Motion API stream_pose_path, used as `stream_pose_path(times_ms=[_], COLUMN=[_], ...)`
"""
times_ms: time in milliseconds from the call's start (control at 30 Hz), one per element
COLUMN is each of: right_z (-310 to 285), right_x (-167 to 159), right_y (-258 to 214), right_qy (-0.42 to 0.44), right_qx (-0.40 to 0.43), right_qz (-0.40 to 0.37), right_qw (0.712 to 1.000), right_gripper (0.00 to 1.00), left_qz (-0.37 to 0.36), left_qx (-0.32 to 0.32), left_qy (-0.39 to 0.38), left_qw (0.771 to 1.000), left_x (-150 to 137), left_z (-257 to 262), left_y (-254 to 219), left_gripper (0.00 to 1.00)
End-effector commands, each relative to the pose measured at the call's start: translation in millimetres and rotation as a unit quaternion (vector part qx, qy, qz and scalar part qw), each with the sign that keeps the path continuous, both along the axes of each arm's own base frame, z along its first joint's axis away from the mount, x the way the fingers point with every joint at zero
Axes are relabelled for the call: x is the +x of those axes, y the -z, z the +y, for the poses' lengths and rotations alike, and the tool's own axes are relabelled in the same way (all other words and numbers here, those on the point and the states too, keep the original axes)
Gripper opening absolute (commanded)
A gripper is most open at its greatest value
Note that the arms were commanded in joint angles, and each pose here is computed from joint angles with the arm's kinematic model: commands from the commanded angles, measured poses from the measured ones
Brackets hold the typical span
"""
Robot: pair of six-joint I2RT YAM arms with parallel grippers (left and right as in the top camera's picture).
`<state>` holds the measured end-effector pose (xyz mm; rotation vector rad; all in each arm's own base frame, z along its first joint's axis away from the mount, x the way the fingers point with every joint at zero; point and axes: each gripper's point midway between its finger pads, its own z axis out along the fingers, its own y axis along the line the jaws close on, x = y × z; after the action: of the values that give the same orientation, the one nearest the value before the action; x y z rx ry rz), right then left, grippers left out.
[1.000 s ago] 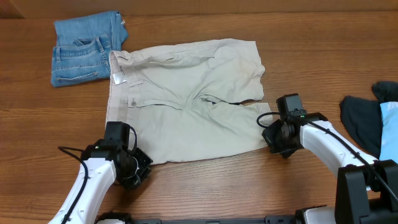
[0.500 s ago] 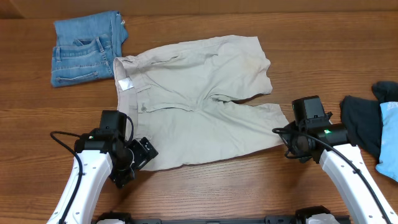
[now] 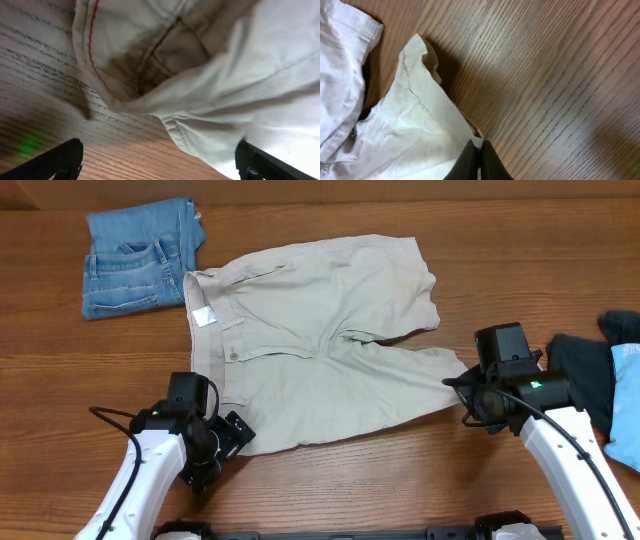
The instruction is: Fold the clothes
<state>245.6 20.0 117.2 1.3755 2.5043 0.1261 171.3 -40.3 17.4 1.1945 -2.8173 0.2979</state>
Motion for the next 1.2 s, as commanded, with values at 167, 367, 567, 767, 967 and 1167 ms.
stream_pose_path(times_ms=[167, 367, 567, 767, 967, 1167], right_z=[-5, -5, -5, -5, -2, -17], right_x=[9, 9, 8, 7, 5, -7], right_y=[-18, -17, -17, -17, -16, -15], right_qy=[0.003, 0.003, 0.003, 0.003, 0.0, 0.011], right_qx=[-0.014, -0.014, -0.015, -0.015, -0.005, -0.044], right_qz=[-0.027, -0.026, -0.024, -0.022, -0.017, 0.003], right_qw=[1.0, 1.0, 1.0, 1.0, 1.0, 0.999], right_gripper=[0.04, 0.04, 0.04, 0.04, 0.04, 0.04], left_qz=[0.087, 0.028, -0.034, 0.0, -0.012, 0.04], left_qx=[0.033, 0.057, 0.086, 0.142, 0.126, 0.131], left_qy=[-0.032, -0.031, -0.013, -0.035, -0.029, 0.005], left_qw=[0.995, 0.998, 0.996, 0.989, 0.992, 0.991], left_x=[-14, 15, 57, 40, 46, 26], left_z=[10, 18, 28, 48, 42, 43], left_y=[33, 37, 11, 12, 13, -10], left_gripper=[1.0, 1.0, 1.0, 1.0, 0.05, 0.04])
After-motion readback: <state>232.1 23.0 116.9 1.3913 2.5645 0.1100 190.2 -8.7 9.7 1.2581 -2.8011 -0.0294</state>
